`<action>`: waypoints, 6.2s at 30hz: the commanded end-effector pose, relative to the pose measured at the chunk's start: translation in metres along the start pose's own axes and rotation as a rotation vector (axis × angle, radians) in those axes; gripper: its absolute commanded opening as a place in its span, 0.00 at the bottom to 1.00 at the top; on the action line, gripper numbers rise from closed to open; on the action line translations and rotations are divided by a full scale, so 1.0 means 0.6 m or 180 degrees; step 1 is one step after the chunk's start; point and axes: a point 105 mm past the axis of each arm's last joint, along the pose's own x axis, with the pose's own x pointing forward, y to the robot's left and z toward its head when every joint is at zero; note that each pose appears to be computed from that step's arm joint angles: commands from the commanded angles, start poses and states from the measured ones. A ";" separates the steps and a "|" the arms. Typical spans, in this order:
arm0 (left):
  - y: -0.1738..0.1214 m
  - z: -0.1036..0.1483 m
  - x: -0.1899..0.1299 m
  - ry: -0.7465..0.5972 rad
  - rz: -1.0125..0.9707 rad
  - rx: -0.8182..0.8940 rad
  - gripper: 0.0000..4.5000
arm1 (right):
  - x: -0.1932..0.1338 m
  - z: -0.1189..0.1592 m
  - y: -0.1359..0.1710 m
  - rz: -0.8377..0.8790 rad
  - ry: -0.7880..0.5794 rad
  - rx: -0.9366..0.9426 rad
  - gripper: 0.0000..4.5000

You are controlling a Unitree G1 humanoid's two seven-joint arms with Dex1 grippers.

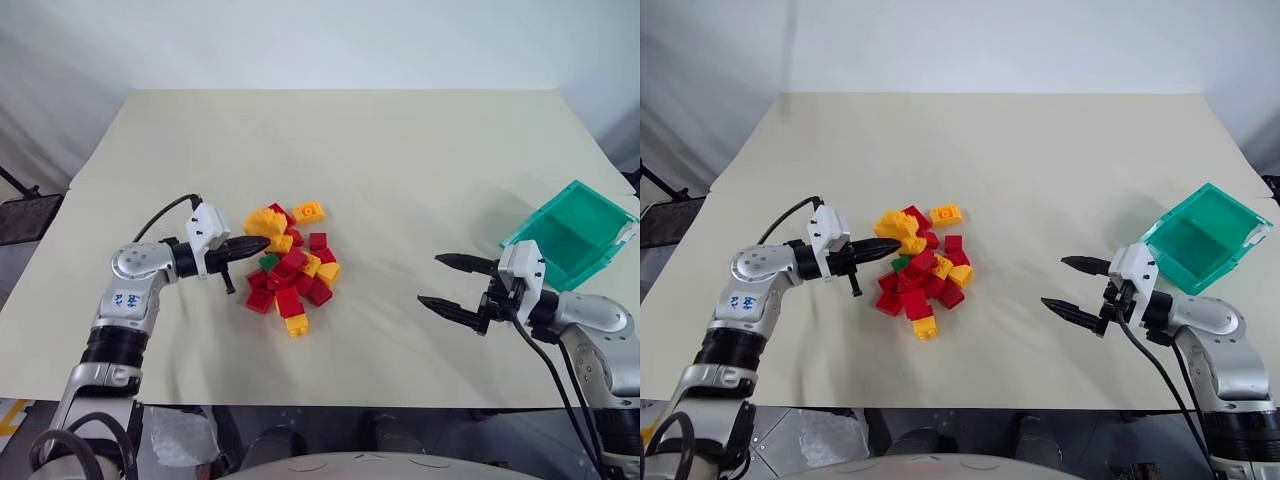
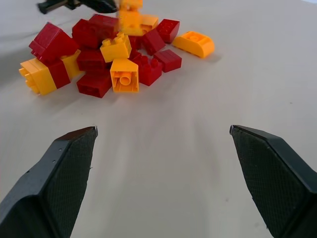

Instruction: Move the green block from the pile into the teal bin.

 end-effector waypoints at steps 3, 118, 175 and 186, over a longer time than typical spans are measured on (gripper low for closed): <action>-0.015 0.042 -0.005 -0.0320 -0.0261 0.0005 0.00 | -0.008 0.026 -0.004 -0.0122 -0.0163 -0.0129 1.00; -0.037 0.021 -0.004 0.2589 -0.0280 -0.0574 0.99 | 0.016 0.028 0.020 0.0108 -0.0298 -0.0012 1.00; -0.091 0.231 0.113 -0.0058 -0.0983 -0.0815 0.47 | -0.022 0.034 0.000 -0.0047 -0.0186 -0.0028 1.00; -0.192 0.176 0.239 -0.0014 -0.1617 0.0051 0.47 | -0.094 0.045 -0.014 -0.0482 0.0019 -0.0084 1.00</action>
